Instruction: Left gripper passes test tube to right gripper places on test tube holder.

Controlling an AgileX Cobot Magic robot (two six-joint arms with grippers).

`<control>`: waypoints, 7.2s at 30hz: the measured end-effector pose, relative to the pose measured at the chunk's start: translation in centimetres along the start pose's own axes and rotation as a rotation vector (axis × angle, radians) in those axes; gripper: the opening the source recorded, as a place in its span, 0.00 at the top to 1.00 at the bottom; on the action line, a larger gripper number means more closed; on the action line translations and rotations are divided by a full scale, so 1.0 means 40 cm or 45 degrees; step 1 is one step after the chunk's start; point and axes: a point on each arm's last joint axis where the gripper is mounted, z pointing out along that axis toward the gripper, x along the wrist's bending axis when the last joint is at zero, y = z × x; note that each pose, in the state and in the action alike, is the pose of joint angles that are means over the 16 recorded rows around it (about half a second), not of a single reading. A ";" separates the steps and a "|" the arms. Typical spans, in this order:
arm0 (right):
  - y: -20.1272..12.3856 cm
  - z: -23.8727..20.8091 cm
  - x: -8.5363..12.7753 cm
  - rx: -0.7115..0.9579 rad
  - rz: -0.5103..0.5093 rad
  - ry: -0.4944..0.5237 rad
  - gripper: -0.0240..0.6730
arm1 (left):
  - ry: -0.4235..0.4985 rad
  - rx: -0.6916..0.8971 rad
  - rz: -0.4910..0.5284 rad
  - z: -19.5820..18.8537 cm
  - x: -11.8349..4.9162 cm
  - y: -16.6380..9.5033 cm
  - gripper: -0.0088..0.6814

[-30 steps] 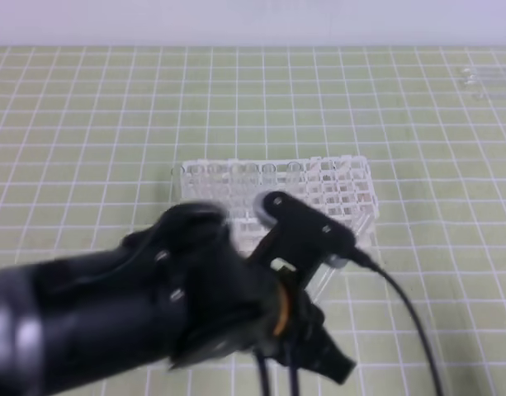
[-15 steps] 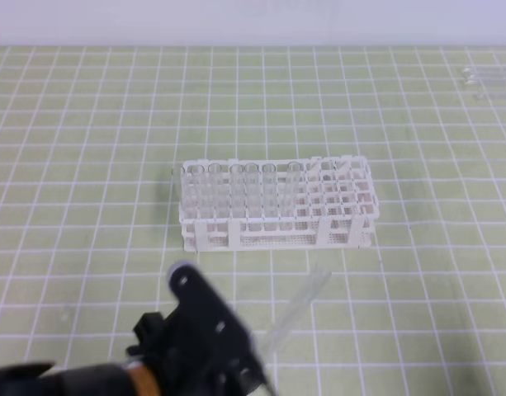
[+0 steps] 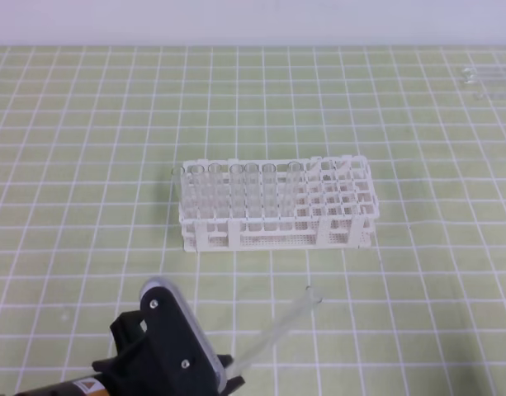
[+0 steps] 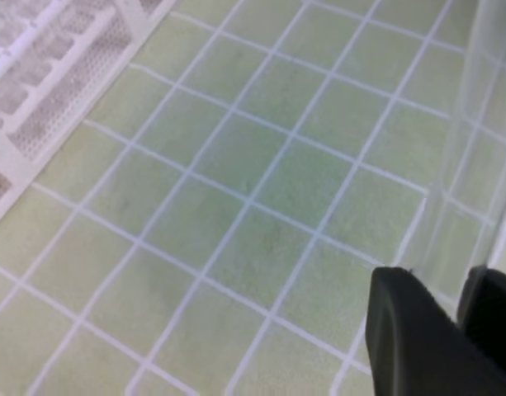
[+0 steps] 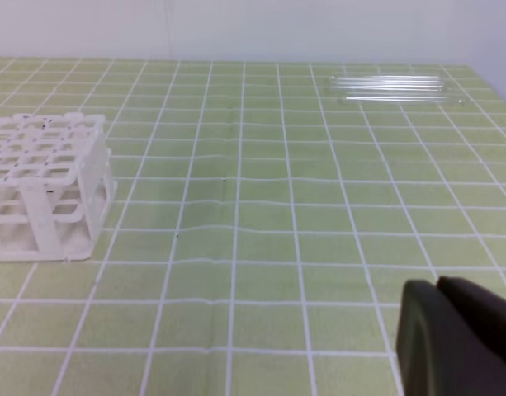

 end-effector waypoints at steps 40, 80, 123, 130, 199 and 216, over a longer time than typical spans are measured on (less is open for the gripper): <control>0.042 -0.005 0.015 -0.185 0.821 0.160 0.97 | -0.076 -0.050 0.197 0.043 -0.019 0.006 0.98; 0.225 -0.068 0.151 -0.210 0.443 0.999 0.93 | -0.309 -0.322 0.106 0.070 -0.066 0.048 0.98; 0.261 -0.048 0.189 -0.013 -0.001 1.217 0.91 | -0.548 -0.535 0.033 0.167 -0.113 0.092 0.98; 0.258 -0.047 0.189 -0.003 -0.020 1.215 0.91 | -0.545 -0.584 -0.004 0.163 -0.111 0.101 0.98; 0.261 -0.036 0.181 -0.021 -0.019 1.135 0.94 | -0.605 -0.747 -0.088 0.178 -0.113 0.153 0.98; 0.261 -0.035 0.180 -0.028 -0.035 1.130 0.95 | -0.610 -0.766 -0.103 0.176 -0.113 0.156 0.98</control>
